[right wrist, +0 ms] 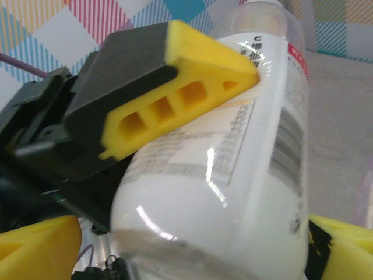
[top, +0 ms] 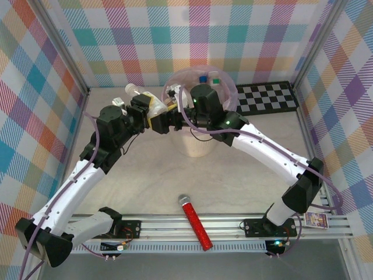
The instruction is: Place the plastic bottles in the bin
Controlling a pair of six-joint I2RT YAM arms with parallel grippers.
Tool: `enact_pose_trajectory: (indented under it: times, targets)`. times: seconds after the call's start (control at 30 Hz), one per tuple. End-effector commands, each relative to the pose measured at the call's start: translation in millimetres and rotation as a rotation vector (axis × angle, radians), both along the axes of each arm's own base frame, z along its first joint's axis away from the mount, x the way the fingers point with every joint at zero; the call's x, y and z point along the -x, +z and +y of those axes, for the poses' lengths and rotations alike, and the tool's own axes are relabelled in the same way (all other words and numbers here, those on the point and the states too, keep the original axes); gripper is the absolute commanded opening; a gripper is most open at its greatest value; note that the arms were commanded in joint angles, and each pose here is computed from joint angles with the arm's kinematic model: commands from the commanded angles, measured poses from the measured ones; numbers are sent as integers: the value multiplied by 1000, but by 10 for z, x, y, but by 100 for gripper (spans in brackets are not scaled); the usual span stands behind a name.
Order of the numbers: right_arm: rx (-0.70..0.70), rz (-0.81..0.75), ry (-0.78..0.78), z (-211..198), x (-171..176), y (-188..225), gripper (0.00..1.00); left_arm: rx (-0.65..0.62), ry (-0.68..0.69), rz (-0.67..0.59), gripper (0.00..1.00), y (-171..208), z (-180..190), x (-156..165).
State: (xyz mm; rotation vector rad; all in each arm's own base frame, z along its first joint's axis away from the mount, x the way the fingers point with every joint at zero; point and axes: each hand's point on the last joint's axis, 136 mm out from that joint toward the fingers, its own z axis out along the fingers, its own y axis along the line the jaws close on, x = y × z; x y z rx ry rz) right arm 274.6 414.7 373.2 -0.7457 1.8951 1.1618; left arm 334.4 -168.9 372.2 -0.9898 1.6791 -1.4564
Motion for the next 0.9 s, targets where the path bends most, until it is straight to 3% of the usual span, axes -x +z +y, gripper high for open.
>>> enact_pose_trajectory:
  times: [0.0, 0.2, 0.33, 0.43, 0.53, 0.87]
  targets:
    - [-33, -37, -23, 80, -78, 157, 84, 42, -23, -75, 43, 292, -74, 28]
    - [-2, -88, -87, 0, -181, 199, 71, 35, -20, -96, 50, 344, -56, 47]
    - [28, -146, -109, -108, -176, 401, 68, -30, -9, -137, 72, 393, -14, 63]
    - [80, -193, -156, -324, -201, 567, 66, -179, 0, -195, 90, 493, 51, 105]
    - [142, -166, -207, -676, -262, 673, 65, -338, 16, -213, 100, 519, 142, 130]
    - [287, -3, -441, -2094, -443, 859, 60, -745, -59, -173, 99, 234, 56, -202]
